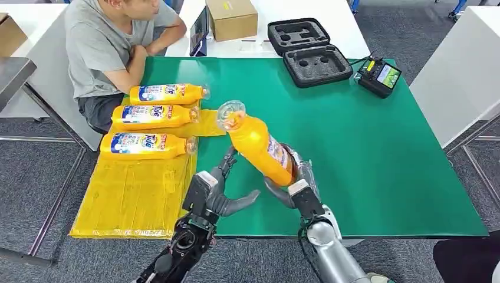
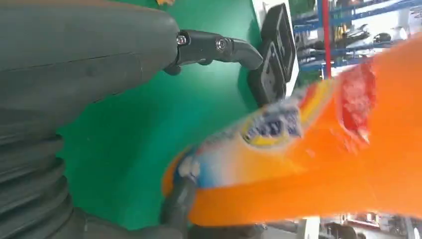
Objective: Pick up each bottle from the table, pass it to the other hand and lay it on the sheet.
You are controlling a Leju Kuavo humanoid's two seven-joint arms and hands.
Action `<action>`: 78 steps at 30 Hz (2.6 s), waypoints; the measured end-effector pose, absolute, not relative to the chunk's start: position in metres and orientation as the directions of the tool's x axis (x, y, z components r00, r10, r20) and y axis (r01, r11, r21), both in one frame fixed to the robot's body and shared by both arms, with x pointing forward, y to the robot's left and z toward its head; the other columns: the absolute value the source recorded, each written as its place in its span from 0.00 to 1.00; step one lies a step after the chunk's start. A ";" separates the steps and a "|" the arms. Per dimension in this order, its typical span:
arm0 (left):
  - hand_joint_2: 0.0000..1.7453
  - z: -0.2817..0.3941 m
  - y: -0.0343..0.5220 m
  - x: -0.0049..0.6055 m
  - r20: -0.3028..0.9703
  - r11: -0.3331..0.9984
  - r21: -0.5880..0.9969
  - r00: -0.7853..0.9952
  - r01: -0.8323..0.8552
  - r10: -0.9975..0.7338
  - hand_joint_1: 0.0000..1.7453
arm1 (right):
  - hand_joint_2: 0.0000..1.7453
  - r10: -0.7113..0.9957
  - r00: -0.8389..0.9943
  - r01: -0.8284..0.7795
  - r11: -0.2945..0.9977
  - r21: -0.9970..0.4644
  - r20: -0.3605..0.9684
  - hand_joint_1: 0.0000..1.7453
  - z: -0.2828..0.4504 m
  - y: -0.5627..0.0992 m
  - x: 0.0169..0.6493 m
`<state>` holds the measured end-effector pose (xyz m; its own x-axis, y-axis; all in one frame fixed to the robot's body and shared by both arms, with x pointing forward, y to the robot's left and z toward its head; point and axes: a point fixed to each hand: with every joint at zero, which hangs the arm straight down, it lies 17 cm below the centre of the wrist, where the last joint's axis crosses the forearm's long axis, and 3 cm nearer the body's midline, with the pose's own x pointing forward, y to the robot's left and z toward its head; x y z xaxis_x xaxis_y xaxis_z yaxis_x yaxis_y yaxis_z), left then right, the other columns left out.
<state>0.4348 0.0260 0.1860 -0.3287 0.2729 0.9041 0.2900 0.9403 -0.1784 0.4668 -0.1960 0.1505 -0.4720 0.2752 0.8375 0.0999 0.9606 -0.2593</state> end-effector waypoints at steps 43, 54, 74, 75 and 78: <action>1.00 0.221 0.018 0.438 0.860 0.899 -0.261 -0.339 0.353 0.383 0.00 | 1.00 0.233 -0.437 -0.056 0.957 -0.284 0.869 1.00 0.121 -0.124 0.459; 1.00 0.219 0.018 0.443 0.860 0.896 -0.271 -0.329 0.351 0.389 0.00 | 1.00 0.222 -0.460 -0.099 0.949 -0.298 0.860 1.00 0.125 -0.100 0.452; 1.00 0.208 0.018 0.446 0.869 0.908 -0.256 -0.333 0.331 0.366 1.00 | 1.00 0.212 -0.470 -0.119 0.947 -0.299 0.857 1.00 0.127 -0.091 0.450; 1.00 0.208 0.018 0.446 0.869 0.909 -0.257 -0.333 0.329 0.366 1.00 | 1.00 0.211 -0.470 -0.120 0.947 -0.299 0.857 1.00 0.127 -0.091 0.450; 1.00 0.209 0.019 0.447 0.867 0.911 -0.257 -0.338 0.323 0.365 1.00 | 1.00 0.211 -0.472 -0.122 0.946 -0.300 0.856 1.00 0.128 -0.090 0.449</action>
